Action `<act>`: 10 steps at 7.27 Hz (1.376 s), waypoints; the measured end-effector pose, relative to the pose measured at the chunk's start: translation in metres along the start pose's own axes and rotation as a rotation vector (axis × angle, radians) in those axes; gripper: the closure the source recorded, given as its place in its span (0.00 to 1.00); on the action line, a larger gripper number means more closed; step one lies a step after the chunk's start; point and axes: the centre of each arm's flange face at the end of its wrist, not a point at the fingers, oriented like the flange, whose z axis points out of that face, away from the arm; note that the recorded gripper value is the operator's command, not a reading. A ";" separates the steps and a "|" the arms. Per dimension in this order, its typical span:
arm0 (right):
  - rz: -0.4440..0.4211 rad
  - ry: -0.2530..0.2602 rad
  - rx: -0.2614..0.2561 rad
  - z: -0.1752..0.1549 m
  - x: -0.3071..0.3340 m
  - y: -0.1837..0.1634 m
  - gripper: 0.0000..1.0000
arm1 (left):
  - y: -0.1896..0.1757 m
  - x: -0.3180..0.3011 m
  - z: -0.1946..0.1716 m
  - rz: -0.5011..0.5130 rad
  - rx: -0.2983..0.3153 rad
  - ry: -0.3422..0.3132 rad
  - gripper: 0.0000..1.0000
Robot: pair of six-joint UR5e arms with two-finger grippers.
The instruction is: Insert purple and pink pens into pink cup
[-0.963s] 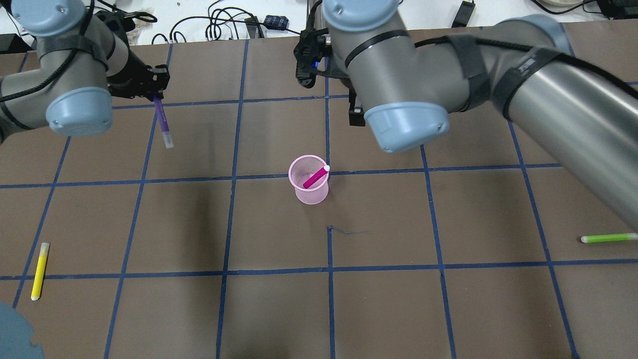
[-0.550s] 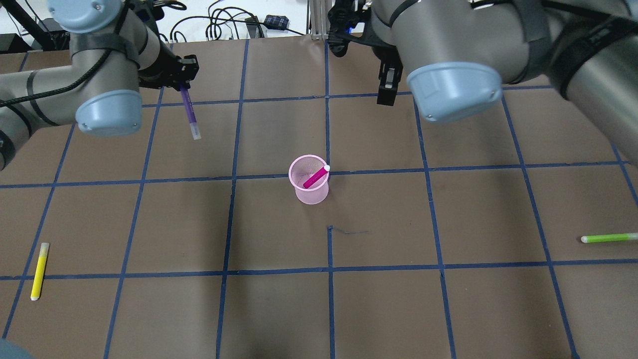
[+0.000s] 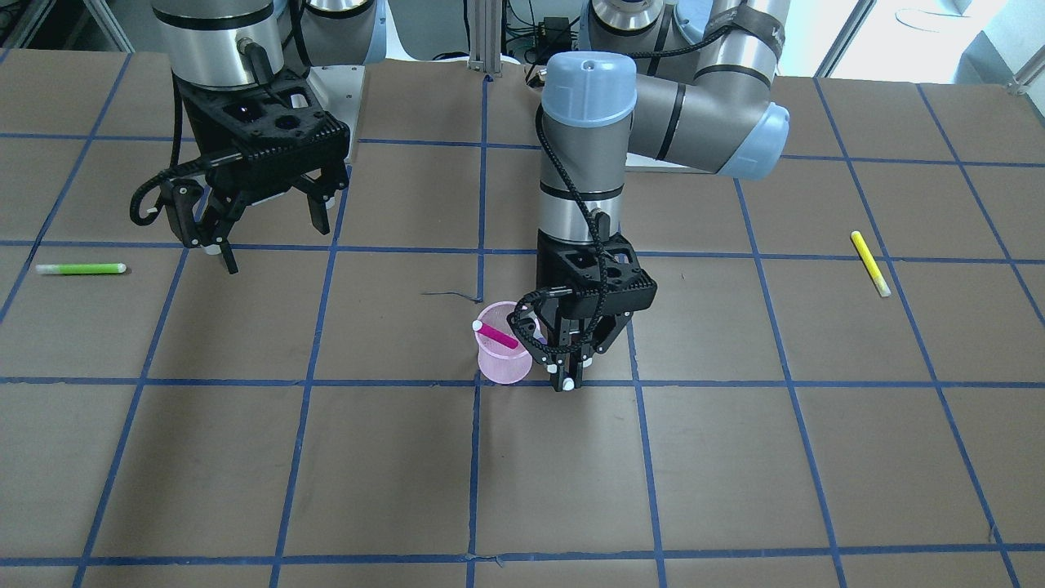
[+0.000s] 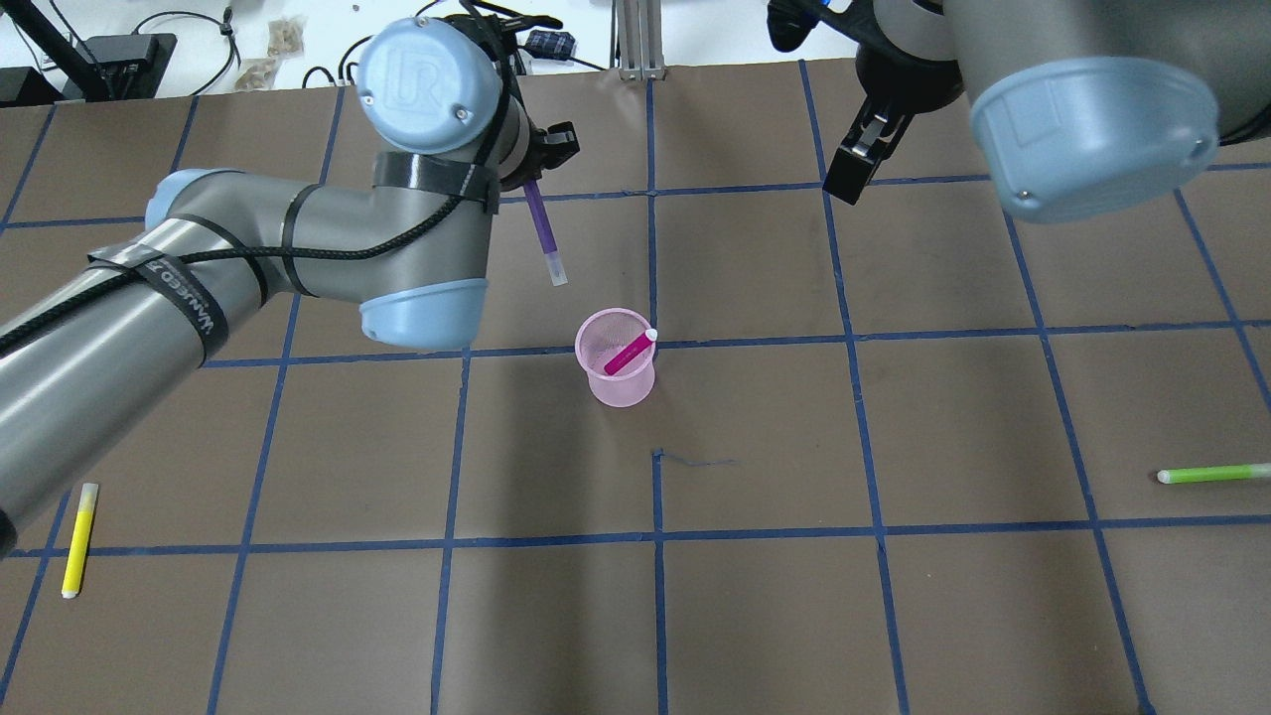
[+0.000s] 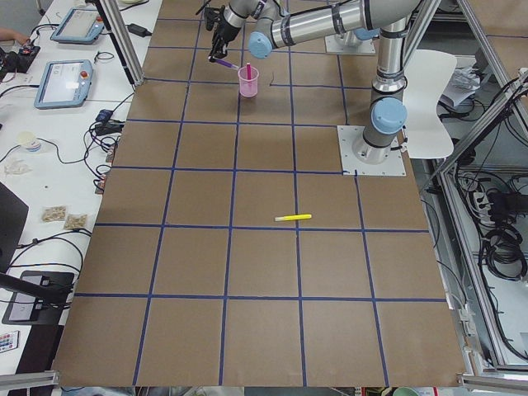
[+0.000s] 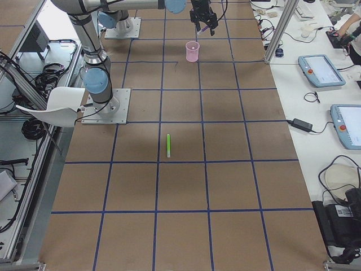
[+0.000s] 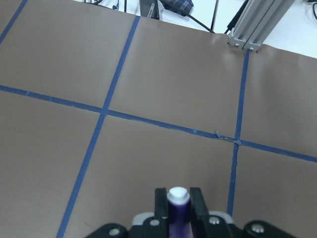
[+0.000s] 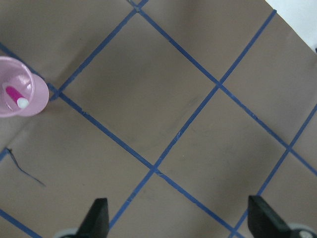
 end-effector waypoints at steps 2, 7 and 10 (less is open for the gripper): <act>0.286 -0.037 -0.010 -0.001 -0.005 0.002 0.00 | 0.024 0.006 0.007 -0.032 -0.013 -0.007 1.00; 0.655 -0.083 -0.128 -0.010 -0.019 0.022 0.00 | 0.056 -0.001 0.020 -0.077 -0.009 -0.028 1.00; 0.676 -0.081 -0.126 -0.013 -0.019 0.024 0.00 | 0.066 0.000 0.025 -0.100 -0.018 -0.040 1.00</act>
